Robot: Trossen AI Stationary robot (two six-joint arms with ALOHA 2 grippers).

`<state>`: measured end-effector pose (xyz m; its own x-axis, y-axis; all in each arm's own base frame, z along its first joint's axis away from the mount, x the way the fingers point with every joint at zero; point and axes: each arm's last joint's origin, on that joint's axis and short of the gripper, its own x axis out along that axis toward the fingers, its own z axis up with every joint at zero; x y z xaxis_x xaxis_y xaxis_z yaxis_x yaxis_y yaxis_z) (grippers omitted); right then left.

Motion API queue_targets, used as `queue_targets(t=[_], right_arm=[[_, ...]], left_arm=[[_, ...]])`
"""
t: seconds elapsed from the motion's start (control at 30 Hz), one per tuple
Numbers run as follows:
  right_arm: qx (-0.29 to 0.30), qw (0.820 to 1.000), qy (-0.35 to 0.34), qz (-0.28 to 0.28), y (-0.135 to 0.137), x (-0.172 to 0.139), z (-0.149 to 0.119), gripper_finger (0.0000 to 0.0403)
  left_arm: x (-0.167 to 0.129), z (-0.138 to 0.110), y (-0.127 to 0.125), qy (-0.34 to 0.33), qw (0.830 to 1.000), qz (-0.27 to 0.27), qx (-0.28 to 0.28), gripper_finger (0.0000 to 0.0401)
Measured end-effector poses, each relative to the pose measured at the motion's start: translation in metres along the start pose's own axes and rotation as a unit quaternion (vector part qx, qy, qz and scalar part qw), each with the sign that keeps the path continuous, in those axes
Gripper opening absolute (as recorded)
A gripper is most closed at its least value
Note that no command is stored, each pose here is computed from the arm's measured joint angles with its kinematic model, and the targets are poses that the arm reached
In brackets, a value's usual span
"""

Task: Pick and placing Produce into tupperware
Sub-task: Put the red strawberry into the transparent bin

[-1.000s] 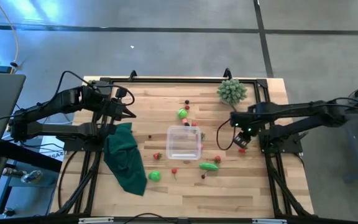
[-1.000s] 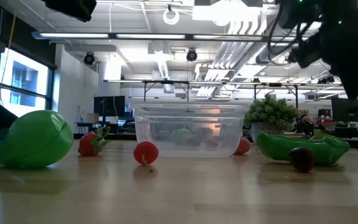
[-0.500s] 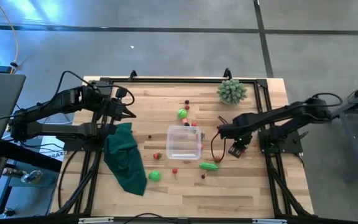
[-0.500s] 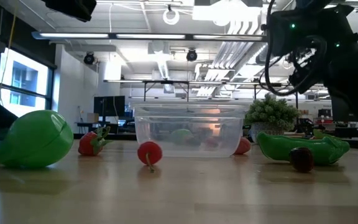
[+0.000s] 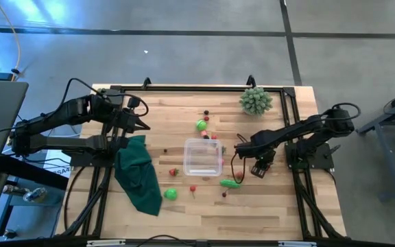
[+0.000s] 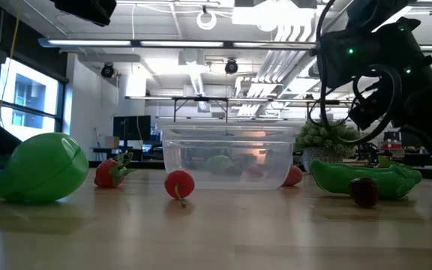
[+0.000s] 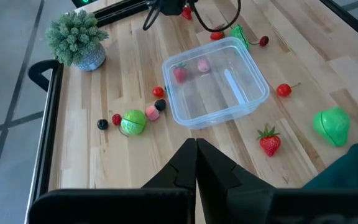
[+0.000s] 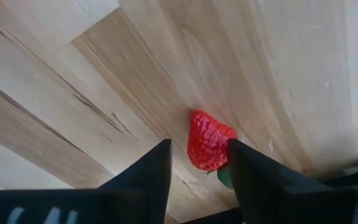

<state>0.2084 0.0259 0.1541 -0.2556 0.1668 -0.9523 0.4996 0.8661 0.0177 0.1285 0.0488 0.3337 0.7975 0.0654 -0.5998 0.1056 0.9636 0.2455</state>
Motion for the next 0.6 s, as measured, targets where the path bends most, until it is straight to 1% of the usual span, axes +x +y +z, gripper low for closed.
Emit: queue_targets(t=[0.17,0.3,0.4,0.6], right_arm=[[0.005,1.0,0.0,-0.01,-0.001,0.0,-0.0007,0.0198],[0.006,1.0,0.001,-0.021,-0.0022,0.0,-0.0016,0.0223],[0.002,1.0,-0.001,-0.029,-0.0028,-0.0001,-0.0016,0.0232],[-0.009,0.999,-0.001,-0.031,-0.0024,0.0001,-0.0023,0.0234]], left_arm=[[0.0,0.0,0.0,0.0,1.0,0.0,0.0,0.0001],[0.0,0.0,0.0,0.0,1.0,0.0,0.0,0.0001],[0.0,0.0,0.0,0.0,1.0,0.0,0.0,0.0001],[0.0,0.0,0.0,0.0,1.0,0.0,0.0,0.0001]])
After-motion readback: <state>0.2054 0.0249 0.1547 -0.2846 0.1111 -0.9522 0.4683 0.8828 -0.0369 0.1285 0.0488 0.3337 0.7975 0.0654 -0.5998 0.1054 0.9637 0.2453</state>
